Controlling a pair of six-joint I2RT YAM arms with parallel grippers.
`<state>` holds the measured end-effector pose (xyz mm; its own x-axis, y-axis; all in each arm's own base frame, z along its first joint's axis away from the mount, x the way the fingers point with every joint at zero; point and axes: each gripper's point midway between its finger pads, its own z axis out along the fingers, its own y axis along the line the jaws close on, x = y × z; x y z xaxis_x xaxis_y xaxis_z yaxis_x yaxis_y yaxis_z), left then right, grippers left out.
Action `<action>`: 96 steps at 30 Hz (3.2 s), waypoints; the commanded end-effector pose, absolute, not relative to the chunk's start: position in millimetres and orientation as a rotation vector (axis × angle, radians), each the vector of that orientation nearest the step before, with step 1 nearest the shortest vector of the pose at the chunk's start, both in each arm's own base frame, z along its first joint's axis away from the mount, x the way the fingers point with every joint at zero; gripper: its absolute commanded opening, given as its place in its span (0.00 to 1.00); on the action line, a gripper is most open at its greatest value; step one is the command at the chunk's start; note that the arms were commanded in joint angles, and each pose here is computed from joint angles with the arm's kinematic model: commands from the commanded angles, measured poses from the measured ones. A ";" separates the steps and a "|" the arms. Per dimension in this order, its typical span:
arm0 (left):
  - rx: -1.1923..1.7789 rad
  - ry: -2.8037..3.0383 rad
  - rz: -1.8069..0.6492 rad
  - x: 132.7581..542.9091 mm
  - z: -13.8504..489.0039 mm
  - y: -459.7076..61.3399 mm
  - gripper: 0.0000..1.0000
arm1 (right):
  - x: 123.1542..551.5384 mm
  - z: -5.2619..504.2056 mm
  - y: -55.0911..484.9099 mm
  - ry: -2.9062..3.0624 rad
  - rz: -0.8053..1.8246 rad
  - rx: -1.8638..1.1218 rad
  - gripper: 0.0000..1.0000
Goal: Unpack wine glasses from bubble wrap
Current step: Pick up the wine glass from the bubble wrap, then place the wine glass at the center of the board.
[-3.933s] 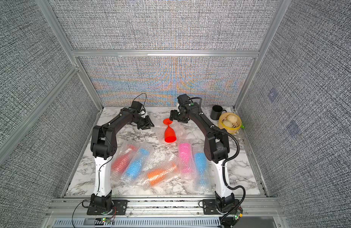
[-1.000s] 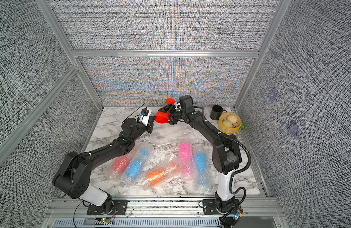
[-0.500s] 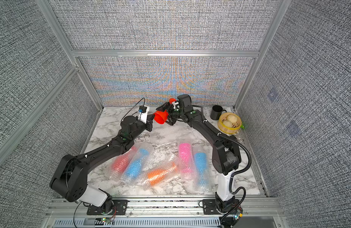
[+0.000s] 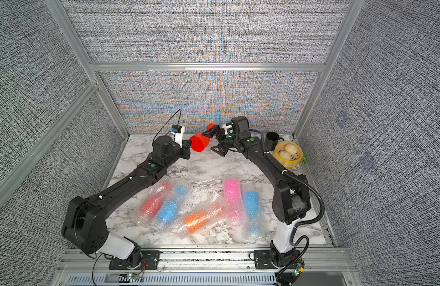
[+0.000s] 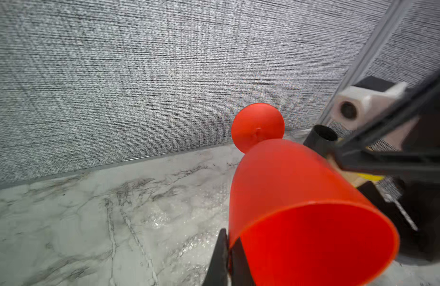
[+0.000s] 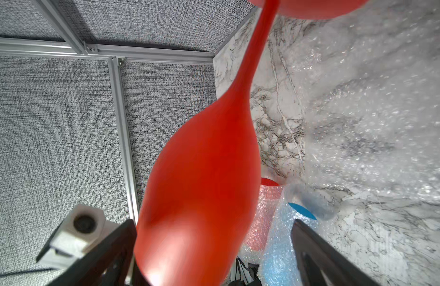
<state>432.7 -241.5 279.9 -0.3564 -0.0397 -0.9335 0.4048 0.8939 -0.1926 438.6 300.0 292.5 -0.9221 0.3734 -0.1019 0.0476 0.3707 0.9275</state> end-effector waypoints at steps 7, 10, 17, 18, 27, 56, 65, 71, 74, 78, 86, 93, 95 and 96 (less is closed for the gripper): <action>-0.394 2.254 -0.358 455.0 248.0 -140.5 0.00 | 421.4 303.7 272.6 2.379 1.422 0.286 0.97; -0.674 2.346 -0.278 456.4 238.6 -105.0 0.00 | 416.3 293.1 261.1 2.423 1.307 0.282 0.95; -1.107 2.468 -0.238 469.4 208.9 -48.3 0.00 | 407.6 262.0 242.2 2.516 1.164 0.332 0.93; -1.145 2.482 -0.285 474.4 202.7 -47.1 0.00 | 406.4 256.5 239.8 2.533 1.146 0.340 0.93; -1.368 2.500 -0.354 500.9 175.6 -27.4 0.00 | 399.5 222.9 226.3 2.633 1.020 0.407 0.93; -1.462 2.473 -0.405 527.3 165.8 -24.7 0.30 | 401.6 204.1 225.6 2.701 0.963 0.439 0.93; -1.449 2.441 -0.451 532.3 177.3 -26.3 0.35 | 398.2 203.1 224.2 2.702 0.951 0.426 0.94; -1.387 2.390 -0.531 538.3 205.3 -30.6 0.47 | 398.9 206.8 225.2 2.690 0.947 0.387 0.94; -1.354 2.367 -0.568 538.0 221.4 -32.6 0.48 | 397.5 208.2 226.3 2.690 0.931 0.356 0.94; -1.298 2.358 -0.587 529.7 243.5 -34.6 0.48 | 392.8 211.9 224.1 2.691 0.847 0.282 0.94; -1.014 2.364 -0.451 472.9 299.2 -54.6 0.48 | 344.7 200.8 206.2 2.797 0.528 0.062 0.94; -0.578 2.393 -0.588 414.5 293.1 -129.4 0.48 | 288.9 162.5 184.0 2.915 0.181 -0.129 0.98; -0.502 2.417 -0.660 399.7 277.7 -143.3 0.48 | 284.2 147.3 181.2 2.944 0.116 -0.149 0.99; -0.474 2.426 -0.682 394.7 271.5 -147.1 0.48 | 284.9 141.6 179.7 2.951 0.089 -0.144 0.99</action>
<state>387.3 -125.8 261.4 -0.7631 -0.5375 -0.3589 -0.3354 0.8041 -0.4909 286.9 198.4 154.6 -0.9777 -0.0633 -0.2002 -0.0985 0.9803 0.1712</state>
